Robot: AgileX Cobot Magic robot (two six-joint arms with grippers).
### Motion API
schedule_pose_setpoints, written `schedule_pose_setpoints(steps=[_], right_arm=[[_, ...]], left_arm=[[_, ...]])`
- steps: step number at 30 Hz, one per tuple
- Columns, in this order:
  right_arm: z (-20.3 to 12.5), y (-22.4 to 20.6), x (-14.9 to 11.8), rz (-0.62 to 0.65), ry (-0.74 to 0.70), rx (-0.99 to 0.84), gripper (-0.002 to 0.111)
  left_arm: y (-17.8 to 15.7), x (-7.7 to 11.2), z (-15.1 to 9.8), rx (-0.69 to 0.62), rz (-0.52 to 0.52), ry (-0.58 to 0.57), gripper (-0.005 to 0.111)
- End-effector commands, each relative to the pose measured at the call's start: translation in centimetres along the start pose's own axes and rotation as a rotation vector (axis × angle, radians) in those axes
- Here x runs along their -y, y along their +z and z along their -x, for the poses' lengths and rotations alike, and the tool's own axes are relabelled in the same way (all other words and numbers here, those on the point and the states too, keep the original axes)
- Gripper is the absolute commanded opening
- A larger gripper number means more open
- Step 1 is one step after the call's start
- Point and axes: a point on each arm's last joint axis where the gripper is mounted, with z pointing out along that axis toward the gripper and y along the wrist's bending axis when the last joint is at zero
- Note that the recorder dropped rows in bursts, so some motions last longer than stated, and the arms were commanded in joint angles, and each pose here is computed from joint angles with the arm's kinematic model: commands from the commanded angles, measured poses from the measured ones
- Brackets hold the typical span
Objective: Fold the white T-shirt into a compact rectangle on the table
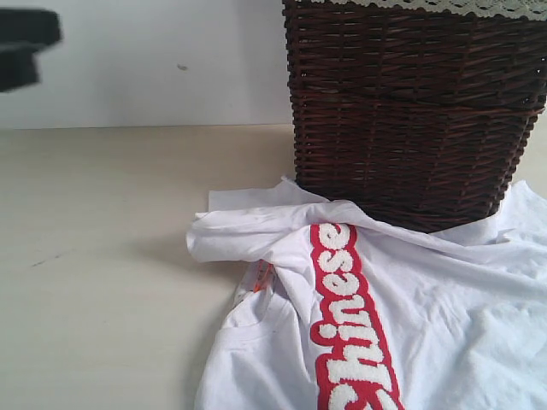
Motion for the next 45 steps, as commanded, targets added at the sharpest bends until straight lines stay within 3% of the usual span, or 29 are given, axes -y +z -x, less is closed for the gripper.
schedule_pose_setpoints(steps=[1, 4, 7, 11, 15, 18, 20, 23, 31, 38, 45], right_arm=[[-0.1, 0.0, 0.0, -0.004, -0.004, 0.007, 0.0], [-0.1, 0.0, 0.0, -0.004, -0.004, 0.007, 0.0], [-0.1, 0.0, 0.0, -0.004, -0.004, 0.007, 0.0], [-0.1, 0.0, 0.0, -0.004, -0.004, 0.007, 0.0], [-0.1, 0.0, 0.0, -0.004, -0.004, 0.007, 0.0], [-0.1, 0.0, 0.0, -0.004, -0.004, 0.007, 0.0], [-0.1, 0.0, 0.0, -0.004, -0.004, 0.007, 0.0], [-0.1, 0.0, 0.0, -0.004, -0.004, 0.007, 0.0], [-0.1, 0.0, 0.0, -0.004, -0.004, 0.007, 0.0], [-0.1, 0.0, 0.0, -0.004, -0.004, 0.007, 0.0], [-0.1, 0.0, 0.0, -0.004, -0.004, 0.007, 0.0]], left_arm=[[-4.0, 0.4, -0.8, -0.143, -0.049, 0.071, 0.0], [-4.1, 1.5, -5.6, -0.479, -0.188, 0.126, 0.0], [-3.4, 2.6, -10.2, -0.647, -0.371, 0.169, 0.0], [-2.5, 3.8, -13.8, -0.649, -0.6, 0.283, 0.0], [-1.0, 4.6, -14.9, -0.519, -0.741, 0.458, 0.0], [0.8, 5.0, -14.7, -0.375, -0.75, 0.5, 0.0], [2.3, 5.1, -14.8, -0.392, -0.706, 0.374, 0.0], [5.6, 5.2, -15.5, -0.461, -0.684, 0.35, 0.0], [12.8, 5.9, -18.1, -0.583, -0.655, 0.41, 0.0], [15.2, 6.9, -22.8, -0.717, -0.739, 0.588, 0.0], [16.7, 6.4, -24.6, -0.771, -0.655, 0.646, 0.0]])
